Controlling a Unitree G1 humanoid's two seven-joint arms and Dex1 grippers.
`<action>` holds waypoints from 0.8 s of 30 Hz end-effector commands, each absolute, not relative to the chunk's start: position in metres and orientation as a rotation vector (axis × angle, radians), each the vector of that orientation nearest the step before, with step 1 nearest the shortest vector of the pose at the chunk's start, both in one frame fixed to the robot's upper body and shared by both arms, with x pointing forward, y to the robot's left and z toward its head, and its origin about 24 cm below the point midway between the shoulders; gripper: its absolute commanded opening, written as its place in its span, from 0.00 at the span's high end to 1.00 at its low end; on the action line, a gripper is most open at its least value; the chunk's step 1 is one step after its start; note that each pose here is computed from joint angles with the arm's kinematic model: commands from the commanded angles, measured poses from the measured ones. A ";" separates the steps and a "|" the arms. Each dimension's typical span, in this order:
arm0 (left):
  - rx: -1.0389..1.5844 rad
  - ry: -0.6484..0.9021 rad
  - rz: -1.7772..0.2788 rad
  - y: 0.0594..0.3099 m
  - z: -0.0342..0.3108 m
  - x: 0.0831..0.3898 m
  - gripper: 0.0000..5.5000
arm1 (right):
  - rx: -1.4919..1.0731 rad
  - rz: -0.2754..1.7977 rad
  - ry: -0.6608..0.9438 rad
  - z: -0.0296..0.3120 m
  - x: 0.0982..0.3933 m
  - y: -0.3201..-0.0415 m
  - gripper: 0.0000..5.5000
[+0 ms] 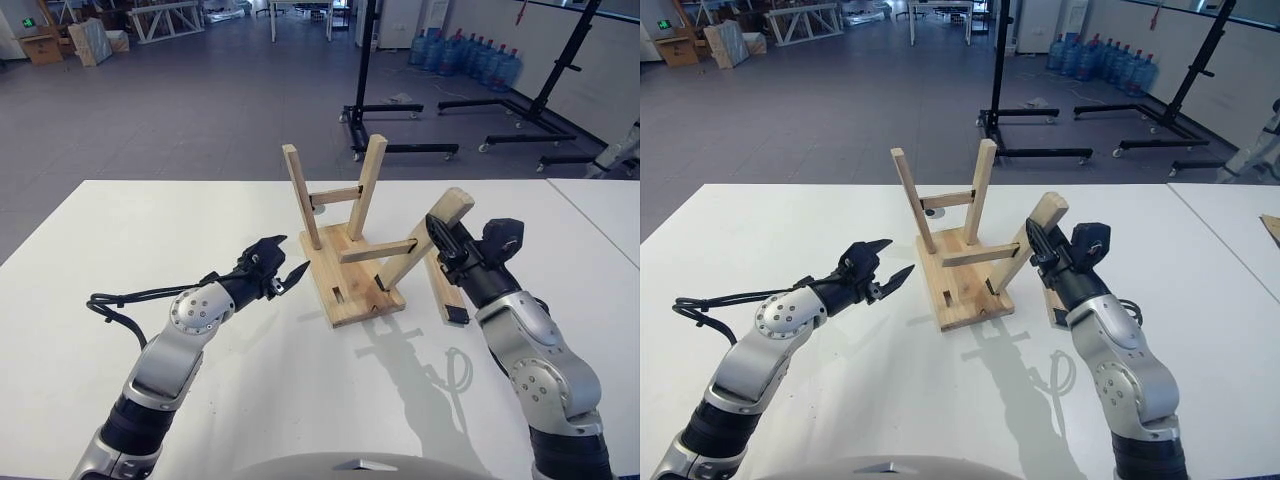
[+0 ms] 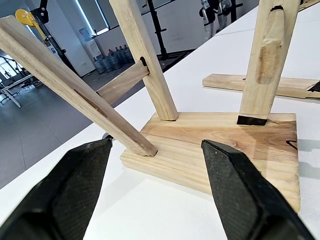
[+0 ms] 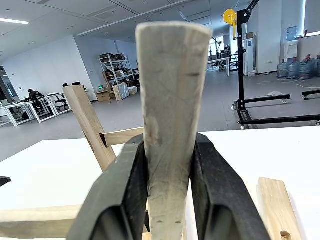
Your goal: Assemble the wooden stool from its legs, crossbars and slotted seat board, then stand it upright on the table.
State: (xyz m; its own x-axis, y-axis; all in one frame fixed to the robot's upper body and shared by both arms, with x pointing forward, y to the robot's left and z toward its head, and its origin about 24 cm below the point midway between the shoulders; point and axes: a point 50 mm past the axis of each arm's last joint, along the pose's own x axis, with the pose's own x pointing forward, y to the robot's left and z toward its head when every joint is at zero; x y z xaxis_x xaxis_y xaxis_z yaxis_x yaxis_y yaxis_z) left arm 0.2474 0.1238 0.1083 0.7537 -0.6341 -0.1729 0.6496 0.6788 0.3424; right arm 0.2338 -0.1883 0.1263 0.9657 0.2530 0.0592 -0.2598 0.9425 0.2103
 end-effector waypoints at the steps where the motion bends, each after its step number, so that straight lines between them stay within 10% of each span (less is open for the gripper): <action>1: 0.414 0.051 -0.743 0.121 0.106 0.247 0.40 | 0.103 0.333 0.236 0.094 0.229 -0.171 0.82; 9: 0.434 0.050 -0.746 0.122 0.105 0.249 0.40 | 0.073 0.339 0.297 0.090 0.231 -0.166 0.82; 24: 0.396 0.076 -0.577 0.149 0.102 0.265 0.40 | 0.335 0.162 -0.391 0.213 0.249 -0.195 0.50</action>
